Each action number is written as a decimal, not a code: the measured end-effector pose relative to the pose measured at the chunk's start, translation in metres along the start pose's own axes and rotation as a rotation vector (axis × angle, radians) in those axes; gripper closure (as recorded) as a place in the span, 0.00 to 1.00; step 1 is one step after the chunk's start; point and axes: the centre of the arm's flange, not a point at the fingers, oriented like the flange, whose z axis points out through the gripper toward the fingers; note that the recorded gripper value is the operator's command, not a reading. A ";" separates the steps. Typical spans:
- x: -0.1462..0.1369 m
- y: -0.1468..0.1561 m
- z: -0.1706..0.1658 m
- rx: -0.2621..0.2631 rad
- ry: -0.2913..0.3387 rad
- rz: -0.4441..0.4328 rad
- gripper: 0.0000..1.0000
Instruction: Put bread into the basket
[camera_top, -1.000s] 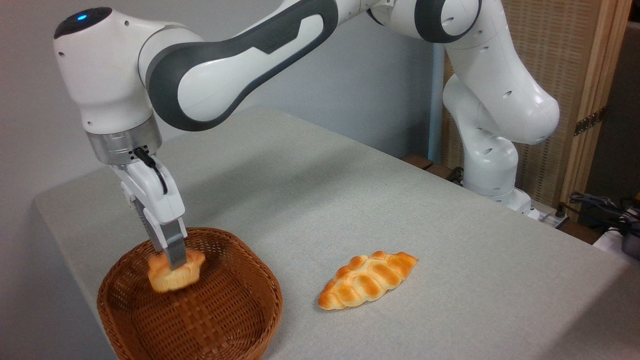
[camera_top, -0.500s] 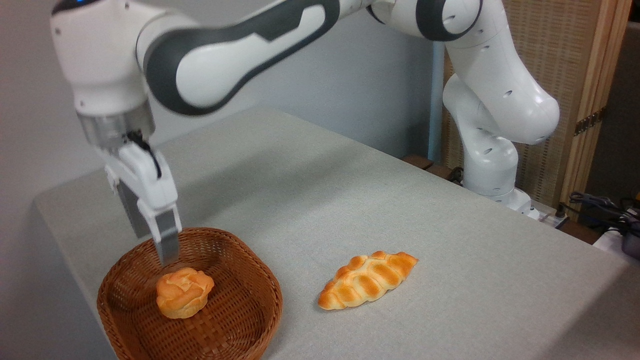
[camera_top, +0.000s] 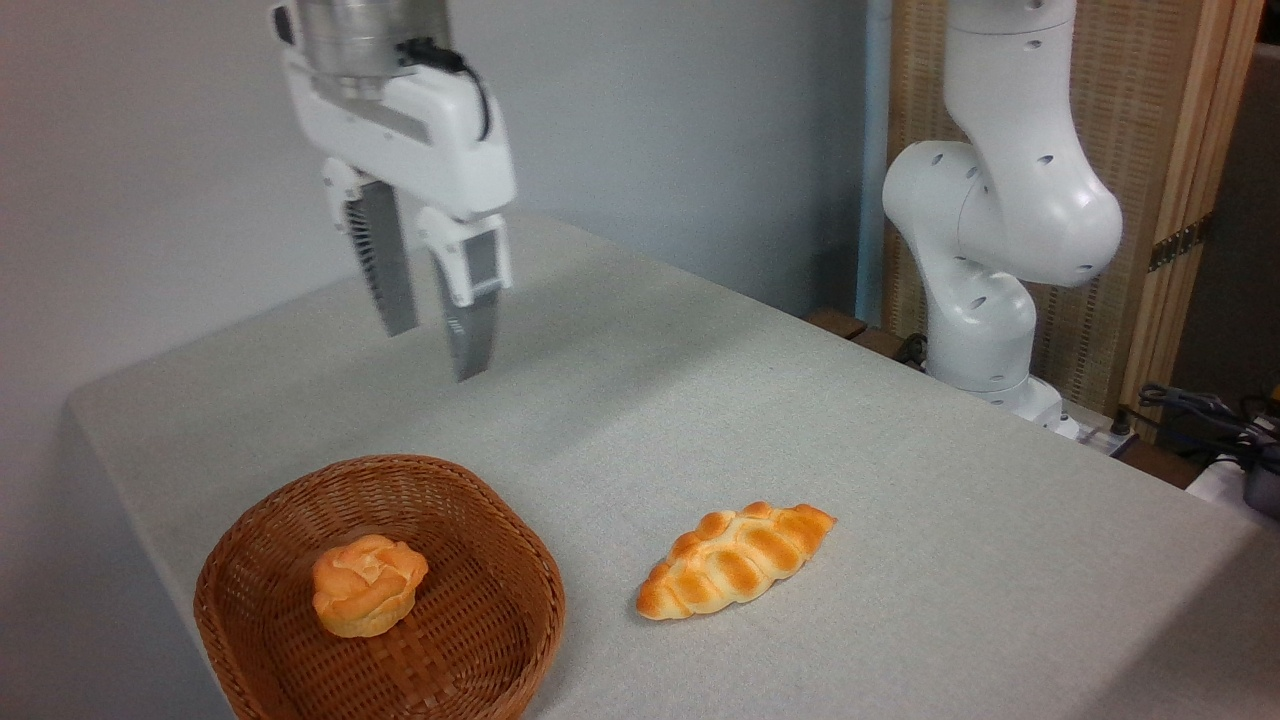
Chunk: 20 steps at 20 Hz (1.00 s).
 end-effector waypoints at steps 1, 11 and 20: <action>-0.010 -0.002 0.001 -0.011 -0.019 -0.004 0.00; -0.022 -0.005 0.009 -0.027 -0.077 -0.007 0.00; -0.022 -0.005 0.009 0.009 -0.105 0.005 0.00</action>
